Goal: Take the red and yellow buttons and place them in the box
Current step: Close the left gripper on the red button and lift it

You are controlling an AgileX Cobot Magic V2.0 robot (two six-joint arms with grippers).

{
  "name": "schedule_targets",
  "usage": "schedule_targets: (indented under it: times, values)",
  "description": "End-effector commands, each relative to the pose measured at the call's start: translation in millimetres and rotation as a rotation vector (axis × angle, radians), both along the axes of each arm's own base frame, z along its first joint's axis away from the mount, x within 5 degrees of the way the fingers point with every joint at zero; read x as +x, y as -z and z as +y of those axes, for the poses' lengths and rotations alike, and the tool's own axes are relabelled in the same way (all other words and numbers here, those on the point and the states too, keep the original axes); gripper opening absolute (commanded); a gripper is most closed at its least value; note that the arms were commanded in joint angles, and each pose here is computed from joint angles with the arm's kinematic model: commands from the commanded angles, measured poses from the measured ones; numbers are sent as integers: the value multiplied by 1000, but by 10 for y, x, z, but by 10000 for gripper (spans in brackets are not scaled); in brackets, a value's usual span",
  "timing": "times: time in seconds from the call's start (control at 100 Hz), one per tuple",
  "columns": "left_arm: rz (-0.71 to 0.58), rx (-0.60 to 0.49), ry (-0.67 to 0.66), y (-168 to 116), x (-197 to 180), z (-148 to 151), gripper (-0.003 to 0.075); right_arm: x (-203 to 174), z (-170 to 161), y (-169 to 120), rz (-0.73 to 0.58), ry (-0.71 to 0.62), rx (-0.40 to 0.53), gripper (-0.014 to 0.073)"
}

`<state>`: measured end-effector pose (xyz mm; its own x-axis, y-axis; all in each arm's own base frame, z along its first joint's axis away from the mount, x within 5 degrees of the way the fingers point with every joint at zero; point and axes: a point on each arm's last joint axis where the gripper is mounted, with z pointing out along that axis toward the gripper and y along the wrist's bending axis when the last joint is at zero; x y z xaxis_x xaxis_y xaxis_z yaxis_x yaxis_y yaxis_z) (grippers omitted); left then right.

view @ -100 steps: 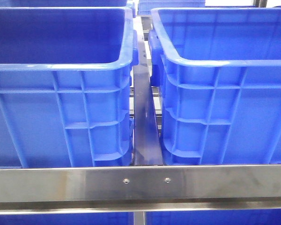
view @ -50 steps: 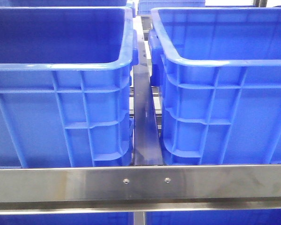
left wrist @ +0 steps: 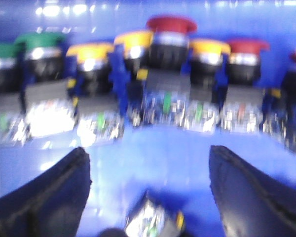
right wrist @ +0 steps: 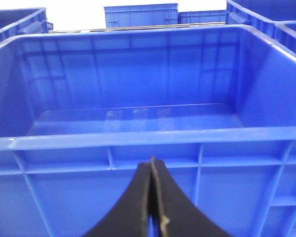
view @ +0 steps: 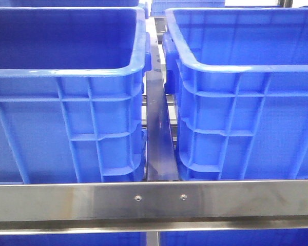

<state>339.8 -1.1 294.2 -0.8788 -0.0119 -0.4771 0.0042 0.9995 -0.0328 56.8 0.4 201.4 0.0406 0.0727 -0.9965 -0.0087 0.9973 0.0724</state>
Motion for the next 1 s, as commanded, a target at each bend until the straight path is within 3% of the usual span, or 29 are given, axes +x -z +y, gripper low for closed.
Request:
schedule_targets:
  times: [0.0,0.19,0.48,0.82,0.9,0.99]
  values:
    - [-86,-28,-3,-207,89,-32,481,-36,-4,-139,-117,8,-11,-60]
    - [-11,-71,-4,-77,303,-66,481,-36,-4,-139,-117,8,-11,-60]
    - [4,-88,-9,109,584,-76,481,-36,-4,-139,-117,8,-11,-60]
    - [37,-117,-19,306,697,-96,479,-36,-4,-139,-117,8,-11,-60]
    - [39,-117,-19,314,700,-96,444,-36,-4,-139,-117,8,-11,-60]
    - [31,-117,-19,311,706,-96,340,-36,-4,-139,-117,8,-11,-60]
